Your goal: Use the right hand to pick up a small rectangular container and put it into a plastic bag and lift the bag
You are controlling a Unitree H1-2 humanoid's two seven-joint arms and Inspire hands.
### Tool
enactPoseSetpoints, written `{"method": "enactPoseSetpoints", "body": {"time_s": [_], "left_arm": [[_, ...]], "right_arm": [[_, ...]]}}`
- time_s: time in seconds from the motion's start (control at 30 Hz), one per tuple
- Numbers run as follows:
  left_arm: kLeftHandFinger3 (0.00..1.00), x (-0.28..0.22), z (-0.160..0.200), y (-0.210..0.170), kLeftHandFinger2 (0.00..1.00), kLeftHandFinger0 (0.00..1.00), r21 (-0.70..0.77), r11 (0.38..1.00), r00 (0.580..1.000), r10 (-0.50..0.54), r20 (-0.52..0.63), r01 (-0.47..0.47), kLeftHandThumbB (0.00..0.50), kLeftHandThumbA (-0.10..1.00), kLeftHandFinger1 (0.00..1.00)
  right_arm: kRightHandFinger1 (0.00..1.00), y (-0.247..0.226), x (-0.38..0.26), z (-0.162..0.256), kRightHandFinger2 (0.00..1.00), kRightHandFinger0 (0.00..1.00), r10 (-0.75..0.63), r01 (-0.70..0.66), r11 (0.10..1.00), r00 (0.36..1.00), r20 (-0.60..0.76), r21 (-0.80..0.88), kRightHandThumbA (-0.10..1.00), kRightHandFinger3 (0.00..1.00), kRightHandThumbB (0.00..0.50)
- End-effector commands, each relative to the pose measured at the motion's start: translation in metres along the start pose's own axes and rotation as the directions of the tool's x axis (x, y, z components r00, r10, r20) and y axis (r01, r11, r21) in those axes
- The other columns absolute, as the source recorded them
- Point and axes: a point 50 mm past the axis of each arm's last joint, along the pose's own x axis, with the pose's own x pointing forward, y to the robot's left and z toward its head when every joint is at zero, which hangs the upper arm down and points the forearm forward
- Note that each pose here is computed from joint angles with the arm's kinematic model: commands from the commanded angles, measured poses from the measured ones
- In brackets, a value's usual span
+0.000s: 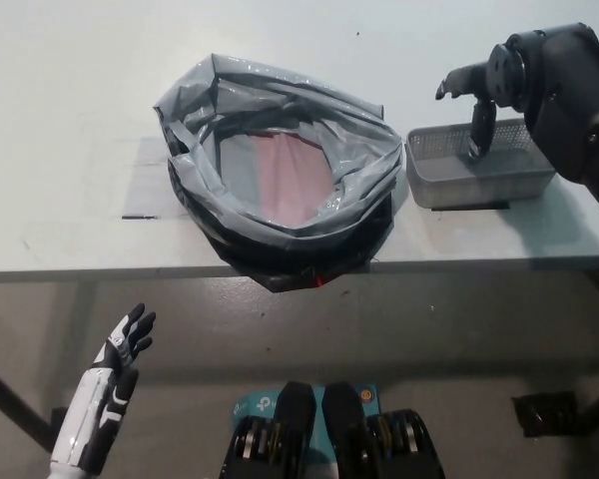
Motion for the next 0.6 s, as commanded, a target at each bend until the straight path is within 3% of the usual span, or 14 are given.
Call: {"method": "enactPoseSetpoints", "body": {"time_s": [0.0,0.33,0.57], "left_arm": [[1.0,0.002,0.011,0.003,1.0,1.0,0.006,1.0,0.998,-0.02,0.066,0.019,0.348,0.96,1.0],[1.0,0.002,0.01,0.004,1.0,1.0,0.01,1.0,0.998,-0.025,0.063,0.025,0.354,0.96,1.0],[1.0,0.004,0.011,0.003,1.0,1.0,0.01,1.0,0.997,-0.028,0.068,0.028,0.349,0.95,1.0]], "right_arm": [[1.0,-0.035,-0.018,0.005,1.0,1.0,-0.058,0.059,0.998,0.998,0.022,-0.022,0.88,1.0,0.5],[1.0,-0.028,-0.013,-0.008,1.0,1.0,-0.001,-0.002,0.998,0.999,-0.038,-0.066,0.93,1.0,0.5],[1.0,-0.016,-0.004,-0.013,1.0,1.0,0.031,-0.027,0.997,0.998,-0.048,0.067,0.78,1.0,0.5]]}}
